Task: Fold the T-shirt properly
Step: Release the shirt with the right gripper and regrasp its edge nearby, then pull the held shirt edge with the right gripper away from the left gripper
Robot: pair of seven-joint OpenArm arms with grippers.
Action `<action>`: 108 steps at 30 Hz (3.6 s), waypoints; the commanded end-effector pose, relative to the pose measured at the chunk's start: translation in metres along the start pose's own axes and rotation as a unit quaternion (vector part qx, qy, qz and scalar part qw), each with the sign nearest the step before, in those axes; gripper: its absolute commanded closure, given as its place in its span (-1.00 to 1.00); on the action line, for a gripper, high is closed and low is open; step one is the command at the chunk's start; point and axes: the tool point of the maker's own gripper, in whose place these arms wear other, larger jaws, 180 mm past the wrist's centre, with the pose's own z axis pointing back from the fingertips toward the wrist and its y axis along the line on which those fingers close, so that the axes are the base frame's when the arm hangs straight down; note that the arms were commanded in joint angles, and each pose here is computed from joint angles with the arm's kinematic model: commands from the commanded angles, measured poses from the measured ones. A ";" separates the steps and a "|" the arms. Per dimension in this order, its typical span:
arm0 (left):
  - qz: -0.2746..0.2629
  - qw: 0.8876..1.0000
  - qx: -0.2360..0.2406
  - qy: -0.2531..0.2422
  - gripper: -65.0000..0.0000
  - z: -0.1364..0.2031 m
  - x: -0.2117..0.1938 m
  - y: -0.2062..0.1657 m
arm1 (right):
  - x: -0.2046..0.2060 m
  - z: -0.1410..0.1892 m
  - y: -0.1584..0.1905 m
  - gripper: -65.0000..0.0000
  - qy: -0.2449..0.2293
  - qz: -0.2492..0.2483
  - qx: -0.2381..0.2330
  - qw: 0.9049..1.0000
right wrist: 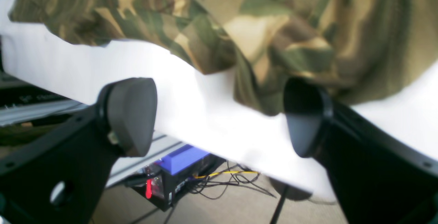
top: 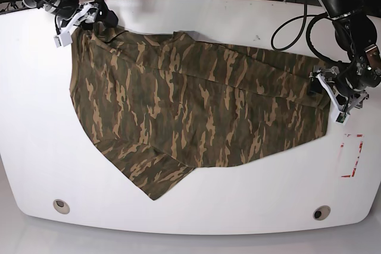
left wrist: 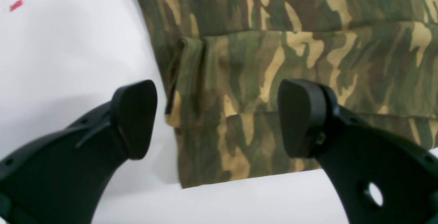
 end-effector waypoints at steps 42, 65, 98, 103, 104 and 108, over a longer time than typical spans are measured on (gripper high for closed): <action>-0.004 1.000 -0.001 -0.020 -0.61 0.003 0.009 -0.002 | 0.007 0.009 -0.010 -0.70 0.014 0.019 -0.002 1.000; -0.018 0.999 -0.026 0.007 -0.61 -0.025 -0.022 -0.028 | 0.104 0.030 -0.045 -0.70 -0.045 0.075 -0.033 0.996; -0.017 1.000 -0.025 0.009 -0.61 -0.025 -0.024 -0.027 | 0.024 -0.001 -0.010 -0.70 -0.029 -0.011 0.017 0.999; -0.017 1.000 -0.025 0.009 -0.61 -0.025 -0.023 -0.027 | 0.020 -0.017 0.007 -0.70 -0.011 0.001 0.046 0.999; -0.017 1.000 -0.025 0.009 -0.61 -0.025 -0.023 -0.027 | 0.021 -0.019 0.010 -0.70 -0.009 0.003 0.050 0.999; -0.018 1.000 -0.024 0.008 -0.61 -0.024 -0.023 -0.027 | 0.023 -0.027 0.019 -0.70 -0.015 -0.001 0.062 0.998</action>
